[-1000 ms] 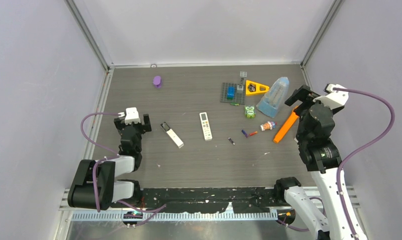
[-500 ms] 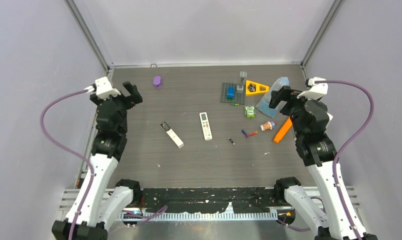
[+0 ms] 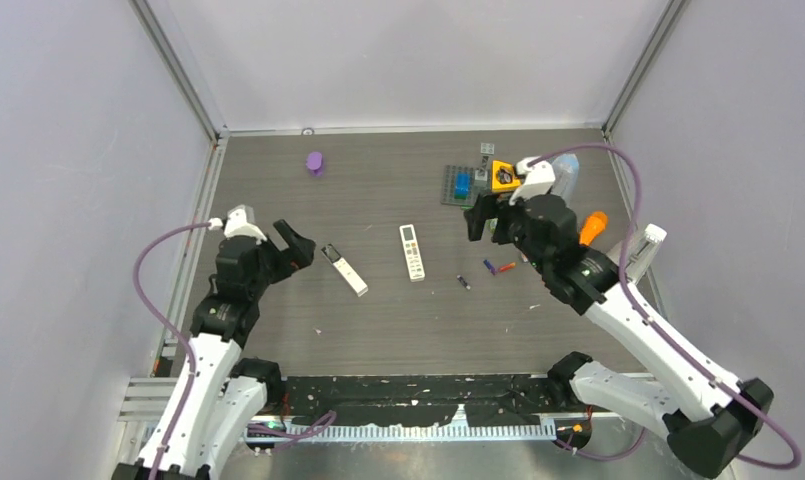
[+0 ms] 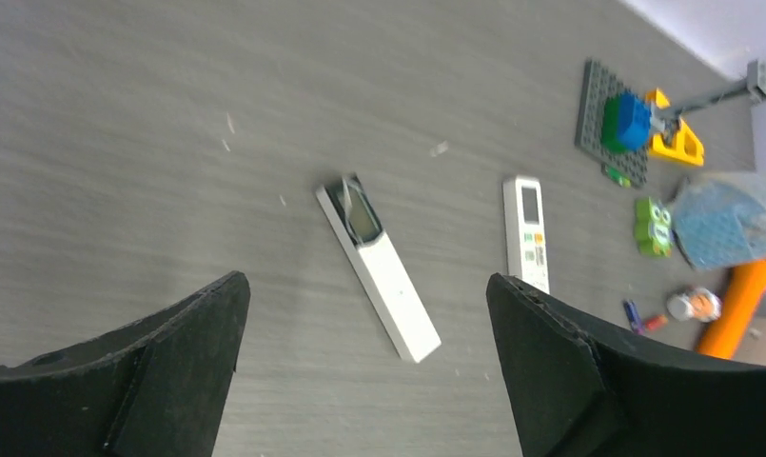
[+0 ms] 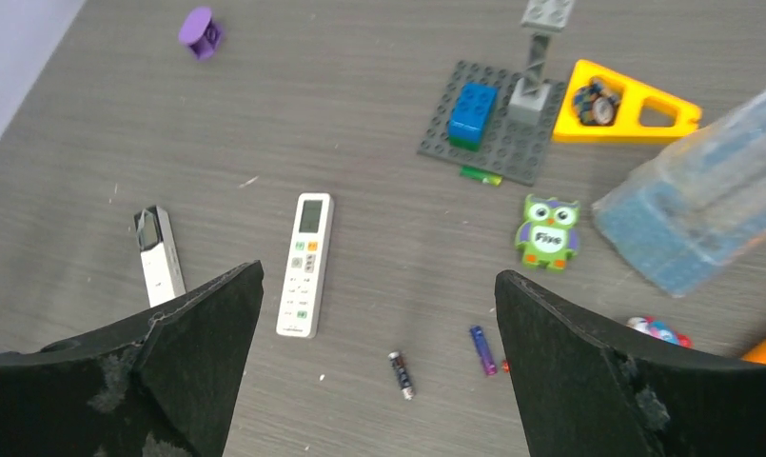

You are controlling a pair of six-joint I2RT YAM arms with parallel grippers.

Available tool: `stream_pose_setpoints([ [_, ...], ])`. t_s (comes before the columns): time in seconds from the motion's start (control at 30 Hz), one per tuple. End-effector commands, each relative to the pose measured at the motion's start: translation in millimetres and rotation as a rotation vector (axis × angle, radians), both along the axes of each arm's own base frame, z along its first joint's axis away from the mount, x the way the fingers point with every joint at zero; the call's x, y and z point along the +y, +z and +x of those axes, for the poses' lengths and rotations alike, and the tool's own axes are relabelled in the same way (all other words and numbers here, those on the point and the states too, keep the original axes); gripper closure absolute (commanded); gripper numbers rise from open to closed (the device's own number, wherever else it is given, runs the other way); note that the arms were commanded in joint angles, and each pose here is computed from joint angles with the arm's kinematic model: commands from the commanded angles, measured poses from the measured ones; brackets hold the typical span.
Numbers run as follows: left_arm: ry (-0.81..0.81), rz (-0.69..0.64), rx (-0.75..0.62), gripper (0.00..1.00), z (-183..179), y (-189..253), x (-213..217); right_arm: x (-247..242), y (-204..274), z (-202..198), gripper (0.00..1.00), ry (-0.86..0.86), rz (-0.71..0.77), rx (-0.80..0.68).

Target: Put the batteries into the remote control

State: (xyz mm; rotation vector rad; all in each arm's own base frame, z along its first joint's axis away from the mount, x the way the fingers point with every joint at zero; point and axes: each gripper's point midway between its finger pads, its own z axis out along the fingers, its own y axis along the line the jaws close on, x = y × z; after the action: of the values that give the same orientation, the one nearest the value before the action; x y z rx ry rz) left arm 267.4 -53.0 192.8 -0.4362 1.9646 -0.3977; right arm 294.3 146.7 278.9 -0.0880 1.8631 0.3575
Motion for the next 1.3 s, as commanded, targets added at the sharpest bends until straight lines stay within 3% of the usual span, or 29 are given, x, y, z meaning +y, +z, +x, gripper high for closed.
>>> stream_pose_setpoints([
  [0.0, -0.067, -0.242, 0.173, 0.06, -7.4, -46.3, -38.5, 22.3, -6.4, 8.1, 0.03, -0.050, 0.013, 0.029],
  [0.1, -0.015, -0.328, 0.306, 0.09, -3.4, -79.6, -54.3, 36.3, -28.6, 8.4, 0.03, -0.065, 0.006, 0.108],
  [0.27, 0.088, -0.190, 0.458, 0.09, 2.5, -106.7, -62.4, 44.9, -47.6, 3.3, 0.02, -0.088, -0.011, 0.175],
  [0.57, 0.186, -0.137, 0.579, 0.10, 36.4, -124.8, -73.6, 39.6, -67.8, -2.2, 0.02, -0.111, -0.055, 0.223],
  [0.77, 0.233, -0.058, 0.714, 0.20, 38.3, -141.4, -77.4, 37.9, -71.9, -3.7, 0.02, -0.109, -0.073, 0.231],
  [1.1, 0.233, -0.018, 0.805, 0.60, 36.2, -168.0, -80.4, 38.5, -76.0, -6.8, 0.02, -0.083, -0.096, 0.240],
  [1.27, 0.182, -0.025, 0.767, 1.00, 40.1, -159.9, -84.8, 55.0, -74.1, -12.5, 0.05, 0.041, -0.096, 0.238],
])
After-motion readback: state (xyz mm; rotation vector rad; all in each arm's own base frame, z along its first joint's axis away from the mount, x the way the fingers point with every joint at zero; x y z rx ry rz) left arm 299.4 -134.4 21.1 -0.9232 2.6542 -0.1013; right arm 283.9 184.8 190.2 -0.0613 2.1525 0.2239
